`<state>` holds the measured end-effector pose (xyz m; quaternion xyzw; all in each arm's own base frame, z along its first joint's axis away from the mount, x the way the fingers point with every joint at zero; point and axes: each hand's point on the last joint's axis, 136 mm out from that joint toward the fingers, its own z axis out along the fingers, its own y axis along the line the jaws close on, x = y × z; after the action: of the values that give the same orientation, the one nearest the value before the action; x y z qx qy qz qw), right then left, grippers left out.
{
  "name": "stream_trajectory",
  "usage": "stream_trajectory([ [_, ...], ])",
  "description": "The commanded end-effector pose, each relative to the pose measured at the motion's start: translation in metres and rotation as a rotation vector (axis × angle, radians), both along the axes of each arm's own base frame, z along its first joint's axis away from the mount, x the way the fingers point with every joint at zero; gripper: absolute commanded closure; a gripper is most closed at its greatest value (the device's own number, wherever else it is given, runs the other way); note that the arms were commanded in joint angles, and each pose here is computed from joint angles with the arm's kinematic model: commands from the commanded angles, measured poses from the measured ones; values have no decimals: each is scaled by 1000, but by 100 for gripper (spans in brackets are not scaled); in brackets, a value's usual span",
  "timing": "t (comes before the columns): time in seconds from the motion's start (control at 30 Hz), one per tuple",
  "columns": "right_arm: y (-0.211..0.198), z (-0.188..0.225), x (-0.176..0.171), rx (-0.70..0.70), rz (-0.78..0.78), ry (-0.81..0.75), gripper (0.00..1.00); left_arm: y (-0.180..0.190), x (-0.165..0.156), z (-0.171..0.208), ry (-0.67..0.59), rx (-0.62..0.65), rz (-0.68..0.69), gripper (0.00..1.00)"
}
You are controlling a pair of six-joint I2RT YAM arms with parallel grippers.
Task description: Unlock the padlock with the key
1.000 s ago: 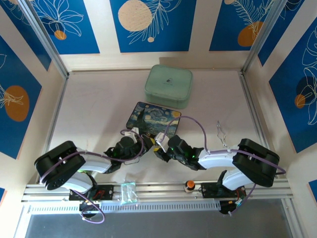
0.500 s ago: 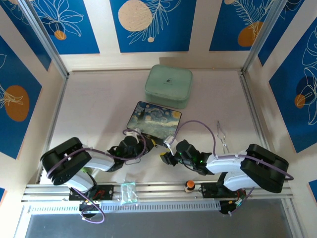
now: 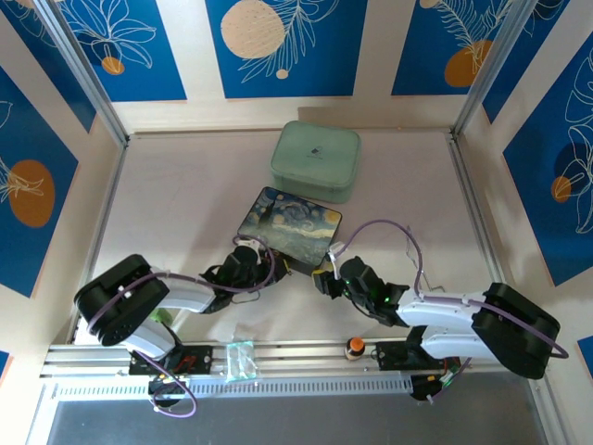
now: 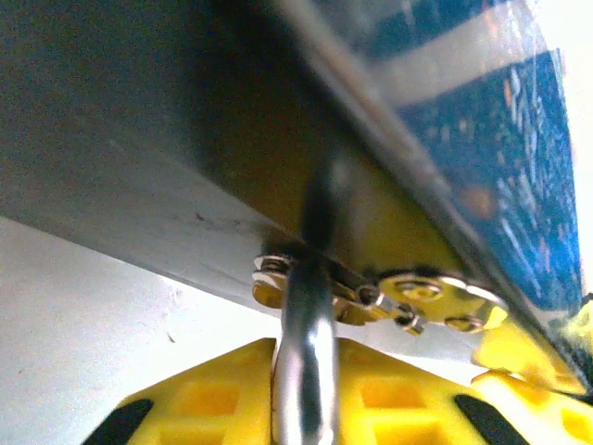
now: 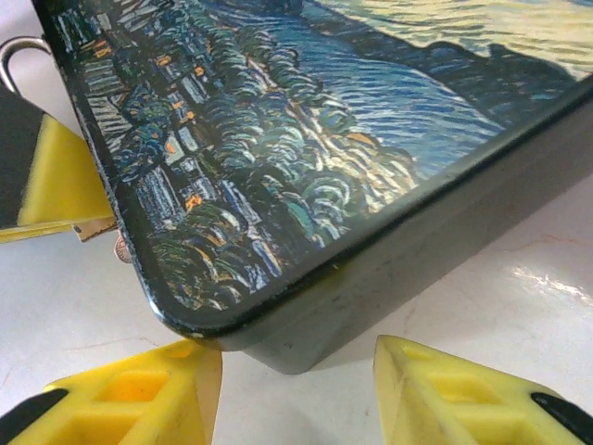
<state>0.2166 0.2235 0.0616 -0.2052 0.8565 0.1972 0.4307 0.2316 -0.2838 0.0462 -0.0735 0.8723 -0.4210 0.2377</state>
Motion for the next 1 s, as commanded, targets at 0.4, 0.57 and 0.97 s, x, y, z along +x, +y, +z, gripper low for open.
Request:
stream_trajectory([
  [0.4, -33, 11, 8, 73, -181, -29, 54, 25, -16, -39, 27, 282, -87, 69],
  [0.57, -35, 13, 8, 83, -181, -34, 54, 9, -11, -32, -32, 189, -101, 64],
  [0.97, -46, 19, 9, 104, -205, -65, 54, 28, 4, -45, -67, 269, 36, 57],
])
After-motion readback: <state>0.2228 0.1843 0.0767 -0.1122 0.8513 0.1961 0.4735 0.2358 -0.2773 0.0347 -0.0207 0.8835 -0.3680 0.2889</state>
